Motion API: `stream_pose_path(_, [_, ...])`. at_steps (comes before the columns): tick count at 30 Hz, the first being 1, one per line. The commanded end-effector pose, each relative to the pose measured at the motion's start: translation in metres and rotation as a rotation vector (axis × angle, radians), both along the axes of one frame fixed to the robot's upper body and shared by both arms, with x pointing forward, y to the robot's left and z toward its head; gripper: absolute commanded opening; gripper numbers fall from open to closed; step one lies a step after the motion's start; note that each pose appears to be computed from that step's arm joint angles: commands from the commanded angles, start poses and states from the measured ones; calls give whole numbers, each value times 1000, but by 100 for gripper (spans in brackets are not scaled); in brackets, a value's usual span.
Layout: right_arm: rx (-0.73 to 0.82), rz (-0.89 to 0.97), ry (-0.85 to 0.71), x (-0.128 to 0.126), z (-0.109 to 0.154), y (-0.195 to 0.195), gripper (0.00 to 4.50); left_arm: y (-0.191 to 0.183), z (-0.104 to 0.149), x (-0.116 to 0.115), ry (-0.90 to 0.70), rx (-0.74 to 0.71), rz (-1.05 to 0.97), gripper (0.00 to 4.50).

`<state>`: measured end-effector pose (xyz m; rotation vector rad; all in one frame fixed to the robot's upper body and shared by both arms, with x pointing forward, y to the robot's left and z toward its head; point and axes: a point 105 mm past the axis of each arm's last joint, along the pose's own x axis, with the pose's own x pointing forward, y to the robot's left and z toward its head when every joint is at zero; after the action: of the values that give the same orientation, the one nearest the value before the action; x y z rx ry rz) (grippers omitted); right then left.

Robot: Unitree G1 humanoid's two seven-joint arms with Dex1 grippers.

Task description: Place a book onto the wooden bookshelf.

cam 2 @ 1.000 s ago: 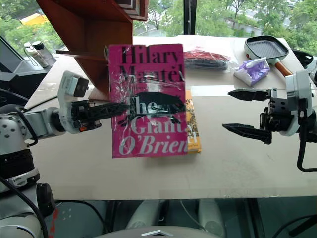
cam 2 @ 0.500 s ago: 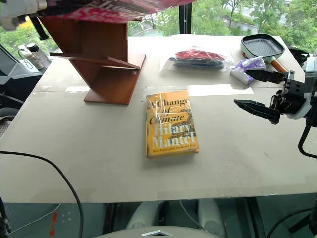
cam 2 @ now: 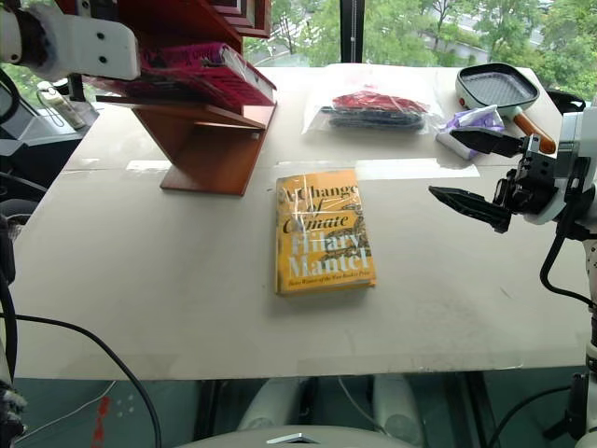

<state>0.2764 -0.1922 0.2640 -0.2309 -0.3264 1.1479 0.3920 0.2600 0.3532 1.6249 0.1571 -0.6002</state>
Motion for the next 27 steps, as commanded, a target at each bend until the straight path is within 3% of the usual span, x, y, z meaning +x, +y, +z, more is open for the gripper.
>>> stream_pose_path(1, [8, -10, -65, -10, 14, -1, 450, 14, 0, 5, -28, -12, 69, 58])
stream_pose_path(5, [9, -15, -56, -14, 12, 1, 450, 23, -27, 4, 52, -20, 65, 58])
stream_pose_path(6, [8, -16, -53, -15, 11, 1, 450, 24, -29, 3, 61, -32, 59, 162])
stream_pose_path(12, [-4, -17, -42, -18, 13, 3, 450, 24, -5, -22, 48, -134, -30, 427])
stream_pose_path(15, [-13, -23, -39, -17, 13, -2, 450, 16, 19, -49, 95, -281, -97, 427])
stream_pose_path(17, [-17, -30, -35, -16, 13, -6, 450, -11, 41, -81, 162, -473, -205, 427])
stream_pose_path(20, [-23, -45, -21, -14, 10, -11, 450, -56, 51, -125, 334, -737, -334, 427])
stream_pose_path(22, [-36, -57, -10, -11, 6, -11, 450, -77, 39, -139, 443, -879, -372, 427])
stream_pose_path(24, [-58, -77, 10, -10, -2, -10, 450, -91, 5, -139, 541, -1024, -360, 427])
stream_pose_path(27, [-62, -118, 46, -10, -13, -17, 450, -103, -41, -127, 517, -1177, -284, 427])
